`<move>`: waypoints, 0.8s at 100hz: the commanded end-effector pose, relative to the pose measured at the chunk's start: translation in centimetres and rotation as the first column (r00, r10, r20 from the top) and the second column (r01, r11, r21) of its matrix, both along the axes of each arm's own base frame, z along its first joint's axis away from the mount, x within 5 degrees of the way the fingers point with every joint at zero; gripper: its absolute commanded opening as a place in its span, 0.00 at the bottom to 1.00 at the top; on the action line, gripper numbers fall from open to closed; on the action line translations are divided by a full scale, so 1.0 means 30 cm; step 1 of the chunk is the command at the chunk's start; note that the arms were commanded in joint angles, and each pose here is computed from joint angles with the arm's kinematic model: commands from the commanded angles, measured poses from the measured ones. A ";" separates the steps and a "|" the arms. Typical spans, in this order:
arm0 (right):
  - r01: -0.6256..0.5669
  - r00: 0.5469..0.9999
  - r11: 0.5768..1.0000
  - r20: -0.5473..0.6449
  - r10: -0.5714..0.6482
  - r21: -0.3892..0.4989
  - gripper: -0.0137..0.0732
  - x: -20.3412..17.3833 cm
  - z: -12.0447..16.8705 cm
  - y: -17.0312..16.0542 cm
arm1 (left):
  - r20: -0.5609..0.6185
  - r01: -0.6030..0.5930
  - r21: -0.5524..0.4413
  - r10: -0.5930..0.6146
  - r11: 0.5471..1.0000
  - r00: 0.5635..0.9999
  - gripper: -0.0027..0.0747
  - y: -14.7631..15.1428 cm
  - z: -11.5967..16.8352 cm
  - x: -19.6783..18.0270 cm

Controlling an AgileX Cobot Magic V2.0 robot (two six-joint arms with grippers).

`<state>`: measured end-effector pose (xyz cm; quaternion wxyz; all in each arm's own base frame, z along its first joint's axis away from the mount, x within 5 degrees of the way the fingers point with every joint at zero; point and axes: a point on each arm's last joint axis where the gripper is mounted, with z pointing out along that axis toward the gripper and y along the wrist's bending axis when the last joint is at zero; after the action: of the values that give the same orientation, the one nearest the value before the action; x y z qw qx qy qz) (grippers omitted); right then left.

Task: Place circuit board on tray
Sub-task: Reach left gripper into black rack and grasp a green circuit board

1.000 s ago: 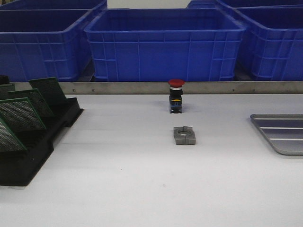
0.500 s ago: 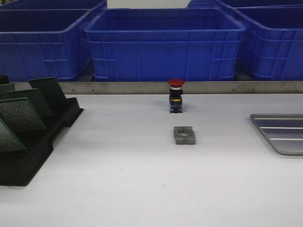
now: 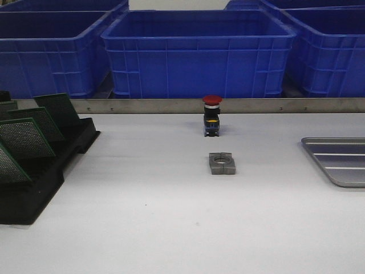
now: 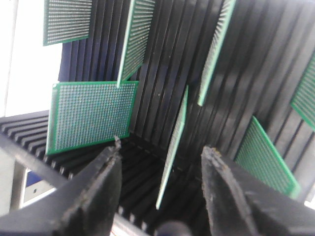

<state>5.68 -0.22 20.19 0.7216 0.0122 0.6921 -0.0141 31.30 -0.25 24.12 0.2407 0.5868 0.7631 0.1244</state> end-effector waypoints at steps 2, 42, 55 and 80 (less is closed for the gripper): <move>-0.006 0.993 1.000 0.114 0.008 -0.013 0.09 -0.012 0.043 0.002 | 0.065 -0.009 -0.008 0.010 1.000 0.998 0.48 0.001 0.047 0.030; -0.006 0.993 1.000 0.114 0.008 -0.013 0.09 -0.012 0.043 0.002 | 0.002 0.027 0.012 -0.027 1.000 1.000 0.48 0.002 -0.029 0.078; -0.006 0.993 1.000 0.114 0.008 -0.013 0.09 -0.012 0.043 0.002 | 0.000 0.027 0.012 -0.027 1.000 1.000 0.36 0.002 -0.030 0.078; -0.006 0.993 1.000 0.114 0.008 -0.013 0.09 -0.012 0.043 0.002 | 0.015 0.025 0.014 -0.025 1.000 1.000 0.01 0.003 -0.027 0.082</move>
<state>5.68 -0.22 20.19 0.7216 0.0122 0.6921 -0.0141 33.29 -0.21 21.13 0.2027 0.6105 0.7590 0.1001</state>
